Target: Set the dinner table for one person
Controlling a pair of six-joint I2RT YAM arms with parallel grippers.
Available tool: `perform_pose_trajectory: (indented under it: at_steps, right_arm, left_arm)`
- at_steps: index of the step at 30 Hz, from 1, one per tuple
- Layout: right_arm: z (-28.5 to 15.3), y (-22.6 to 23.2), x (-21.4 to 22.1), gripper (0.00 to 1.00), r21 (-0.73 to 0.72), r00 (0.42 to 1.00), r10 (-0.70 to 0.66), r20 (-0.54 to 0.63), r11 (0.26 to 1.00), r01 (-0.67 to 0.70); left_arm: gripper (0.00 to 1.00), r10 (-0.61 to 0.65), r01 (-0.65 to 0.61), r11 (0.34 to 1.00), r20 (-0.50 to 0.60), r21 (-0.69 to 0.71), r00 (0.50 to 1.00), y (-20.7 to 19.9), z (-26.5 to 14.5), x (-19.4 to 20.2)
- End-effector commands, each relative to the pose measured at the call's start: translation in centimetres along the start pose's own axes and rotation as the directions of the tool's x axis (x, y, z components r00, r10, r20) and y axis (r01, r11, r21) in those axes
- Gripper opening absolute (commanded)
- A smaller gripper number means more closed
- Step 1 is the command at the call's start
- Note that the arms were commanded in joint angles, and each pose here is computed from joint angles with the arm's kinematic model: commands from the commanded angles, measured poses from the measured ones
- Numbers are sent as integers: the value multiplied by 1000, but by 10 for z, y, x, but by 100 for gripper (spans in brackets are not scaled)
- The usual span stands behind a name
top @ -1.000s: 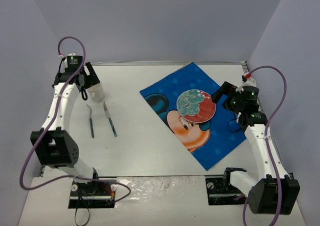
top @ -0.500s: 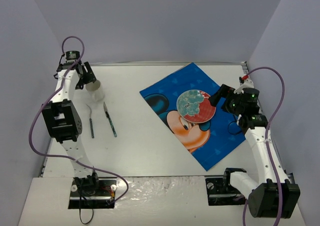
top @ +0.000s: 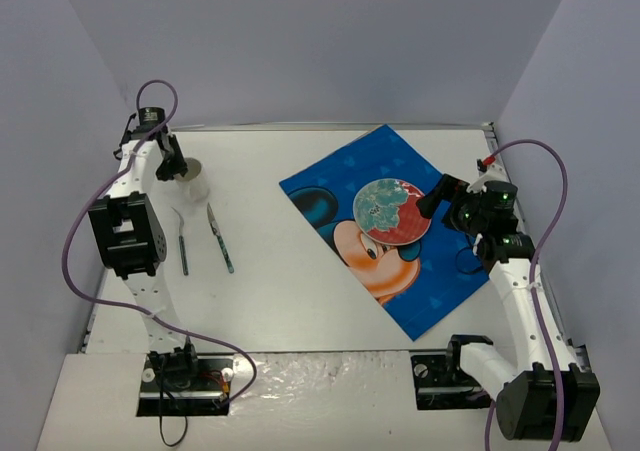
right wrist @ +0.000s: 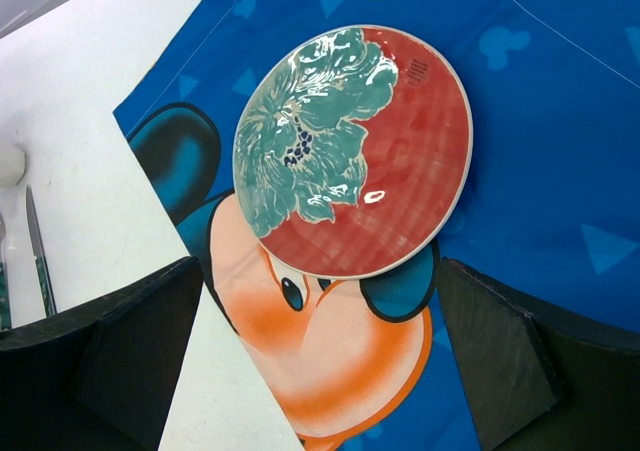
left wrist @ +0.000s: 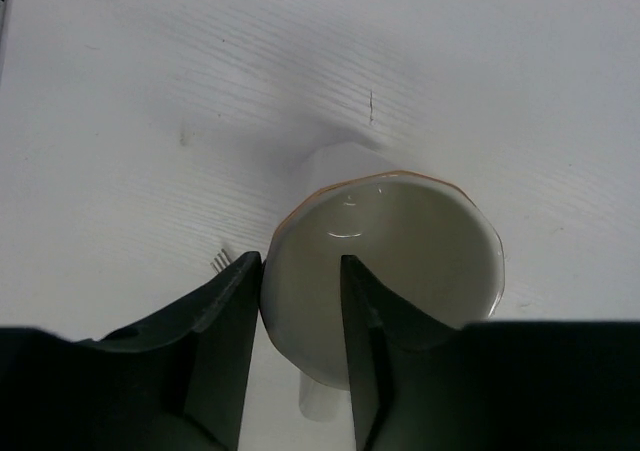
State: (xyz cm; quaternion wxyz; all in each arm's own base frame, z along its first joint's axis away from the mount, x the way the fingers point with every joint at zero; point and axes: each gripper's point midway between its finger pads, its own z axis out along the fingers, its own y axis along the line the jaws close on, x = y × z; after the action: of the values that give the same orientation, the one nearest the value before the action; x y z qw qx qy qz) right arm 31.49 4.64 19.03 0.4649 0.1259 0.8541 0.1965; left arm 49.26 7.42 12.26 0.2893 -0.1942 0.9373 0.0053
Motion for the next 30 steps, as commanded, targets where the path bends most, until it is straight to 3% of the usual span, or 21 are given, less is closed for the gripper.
perform_pose_trajectory:
  at_steps: [1, 4, 11, 14, 18, 24, 30]
  right_arm:
    - [-8, 11, -10, 100, -45, 998, -21, 51, 999, 23]
    - [-11, 12, -8, 100, -47, 998, -14, 54, 999, 17]
    - [-21, 17, -14, 100, -54, 997, -29, 73, 998, 33]
    - [-26, 19, -17, 100, -56, 996, -46, 80, 997, 51]
    - [-30, 21, -19, 100, -54, 995, -64, 74, 996, 69]
    - [-35, 30, -26, 100, -76, 993, -92, 68, 992, 97]
    - [-41, 37, -30, 100, -87, 990, -129, 61, 987, 134]
  left_arm:
    - [18, 33, -37, 999, 91, 40, 995, -8, -17, -24]
    - [0, 34, -41, 997, 99, 64, 994, -13, -23, -27]
    - [0, 53, -92, 980, 215, 175, 975, -51, -91, -49]
    - [0, 75, -127, 968, 232, 216, 970, -78, -130, -40]
    - [0, 162, -211, 947, 205, 244, 965, -123, -168, 4]
    - [0, 228, -260, 913, 136, 314, 964, -173, -191, 97]
    - [0, 285, -321, 874, 152, 363, 946, -221, -210, 174]
